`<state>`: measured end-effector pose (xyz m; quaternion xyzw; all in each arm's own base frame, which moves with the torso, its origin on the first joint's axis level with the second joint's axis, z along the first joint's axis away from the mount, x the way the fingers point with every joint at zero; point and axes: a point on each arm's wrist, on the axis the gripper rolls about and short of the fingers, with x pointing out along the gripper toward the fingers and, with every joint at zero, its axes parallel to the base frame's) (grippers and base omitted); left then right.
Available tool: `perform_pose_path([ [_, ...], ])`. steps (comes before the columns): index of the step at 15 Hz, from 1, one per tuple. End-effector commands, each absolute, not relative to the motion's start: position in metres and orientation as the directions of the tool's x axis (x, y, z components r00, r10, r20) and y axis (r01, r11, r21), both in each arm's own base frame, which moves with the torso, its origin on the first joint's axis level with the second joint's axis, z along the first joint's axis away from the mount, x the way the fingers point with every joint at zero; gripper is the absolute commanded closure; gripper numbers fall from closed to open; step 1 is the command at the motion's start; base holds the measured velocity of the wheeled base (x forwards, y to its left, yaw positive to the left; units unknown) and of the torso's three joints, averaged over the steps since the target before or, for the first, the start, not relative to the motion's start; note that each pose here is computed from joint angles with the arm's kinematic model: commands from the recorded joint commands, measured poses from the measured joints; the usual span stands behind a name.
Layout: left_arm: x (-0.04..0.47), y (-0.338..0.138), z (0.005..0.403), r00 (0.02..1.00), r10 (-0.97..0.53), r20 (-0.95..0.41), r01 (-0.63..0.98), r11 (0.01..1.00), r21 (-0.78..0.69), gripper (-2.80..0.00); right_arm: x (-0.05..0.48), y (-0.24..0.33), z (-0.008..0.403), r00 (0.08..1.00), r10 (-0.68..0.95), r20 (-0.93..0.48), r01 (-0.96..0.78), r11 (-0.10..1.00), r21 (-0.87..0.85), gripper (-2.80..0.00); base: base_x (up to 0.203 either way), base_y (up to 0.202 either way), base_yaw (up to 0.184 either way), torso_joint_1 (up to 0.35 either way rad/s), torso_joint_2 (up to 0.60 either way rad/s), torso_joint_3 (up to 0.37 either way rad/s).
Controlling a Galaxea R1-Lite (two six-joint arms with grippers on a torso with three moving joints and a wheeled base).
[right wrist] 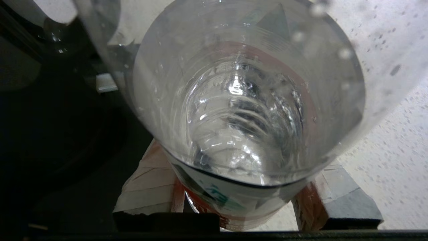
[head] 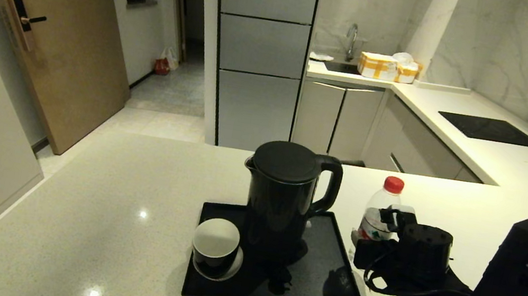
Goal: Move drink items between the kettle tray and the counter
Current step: Return the bottled water to its original position
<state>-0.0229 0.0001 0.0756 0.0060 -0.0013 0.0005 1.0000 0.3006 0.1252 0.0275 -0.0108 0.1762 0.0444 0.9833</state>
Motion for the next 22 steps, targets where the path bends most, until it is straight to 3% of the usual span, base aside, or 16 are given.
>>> perform_pose_path([
  [1, -0.023, 0.0, 0.076, 1.0, 0.002, 0.002, -0.002, 1.0, 0.012, 0.0, 0.298, 0.141, 0.027, 0.932, 0.127, -0.341, -0.136, 0.991, -0.003, 0.0, 0.0, 0.0, 0.0, 0.0, 0.0, 0.0],
  [8, -0.023, 0.0, 0.076, 1.0, 0.002, 0.002, -0.002, 1.0, 0.012, 0.0, 0.29, 0.17, 0.014, 0.908, 0.198, -0.369, -0.214, 0.977, -0.002, 0.0, 0.0, 0.0, 0.0, 0.0, 0.0, 0.0],
  [13, -0.023, 0.0, 0.076, 1.0, 0.002, 0.002, -0.002, 1.0, 0.012, 0.0, 0.296, 0.174, -0.022, 0.882, 0.18, -0.436, -0.206, 0.979, -0.012, 0.0, 0.0, 0.0, 0.0, 0.0, 0.0, 0.0],
  [18, -0.023, 0.0, 0.076, 1.0, 0.002, 0.002, -0.002, 1.0, 0.012, 0.0, 0.294, 0.172, -0.022, 0.881, 0.18, -0.438, -0.204, 0.979, -0.009, 0.0, 0.0, 0.0, 0.0, 0.0, 0.0, 0.0],
  [19, -0.023, 0.0, 0.076, 1.0, 0.002, 0.002, -0.002, 1.0, 0.012, 0.0, 0.292, 0.171, -0.023, 0.878, 0.178, -0.444, -0.204, 0.979, -0.01, -2.8, 0.0, 0.0, 0.0, 0.0, 0.0, 0.0],
  [22, -0.023, 0.0, 0.076, 1.0, 0.002, 0.002, -0.002, 1.0, 0.012, 0.0, 0.287, 0.168, -0.019, 0.879, 0.178, -0.443, -0.203, 0.979, -0.009, -2.8, 0.0, 0.0, 0.0, 0.0, 0.0, 0.0],
])
